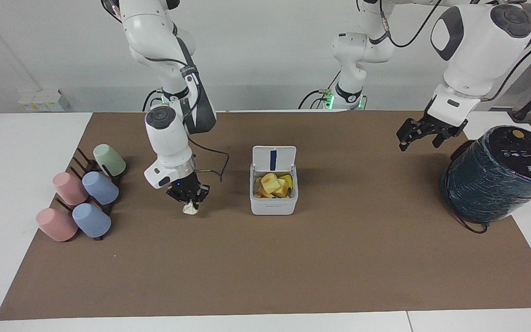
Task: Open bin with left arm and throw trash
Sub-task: 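Grasp the crumpled white paper with the right gripper and carry it to the bin, then open the right gripper to drop the paper into the bin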
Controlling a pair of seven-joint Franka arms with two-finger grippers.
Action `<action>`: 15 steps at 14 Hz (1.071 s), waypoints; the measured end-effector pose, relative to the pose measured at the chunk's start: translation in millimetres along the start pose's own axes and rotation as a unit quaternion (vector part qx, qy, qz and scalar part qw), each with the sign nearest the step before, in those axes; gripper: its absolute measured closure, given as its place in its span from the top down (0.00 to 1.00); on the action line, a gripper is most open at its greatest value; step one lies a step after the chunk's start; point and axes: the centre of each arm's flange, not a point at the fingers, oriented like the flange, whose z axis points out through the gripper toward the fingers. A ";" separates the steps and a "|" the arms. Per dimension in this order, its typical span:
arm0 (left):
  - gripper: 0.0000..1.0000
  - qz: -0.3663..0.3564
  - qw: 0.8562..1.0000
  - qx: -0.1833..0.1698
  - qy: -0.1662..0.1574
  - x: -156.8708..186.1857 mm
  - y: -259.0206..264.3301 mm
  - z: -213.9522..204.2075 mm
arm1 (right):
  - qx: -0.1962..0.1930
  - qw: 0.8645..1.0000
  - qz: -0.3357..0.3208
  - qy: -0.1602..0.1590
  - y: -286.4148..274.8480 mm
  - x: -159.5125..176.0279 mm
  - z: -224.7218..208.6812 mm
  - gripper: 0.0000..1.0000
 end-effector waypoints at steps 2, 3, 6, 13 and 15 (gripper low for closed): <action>1.00 0.001 1.000 0.000 0.000 -0.1 0.8 0.3 | 0.037 0.998 0.053 -0.003 -38.9 -9.5 -13.4 0.13; 1.00 0.002 1.000 0.000 0.000 -0.2 1.8 0.4 | 0.054 0.996 0.073 -0.005 -58.0 -15.8 -17.5 0.13; 1.00 0.003 1.000 0.000 0.000 -0.4 3.1 0.8 | 0.070 0.994 0.081 -0.021 -101.1 -43.5 -14.4 0.13; 1.00 0.002 1.000 0.000 -0.001 -0.7 2.6 2.1 | 0.056 0.992 0.099 -0.053 -132.7 -78.7 22.1 0.22; 1.00 0.001 1.000 0.000 -0.001 -0.5 1.1 2.1 | 0.056 0.992 0.099 -0.054 -134.8 -79.7 21.4 0.43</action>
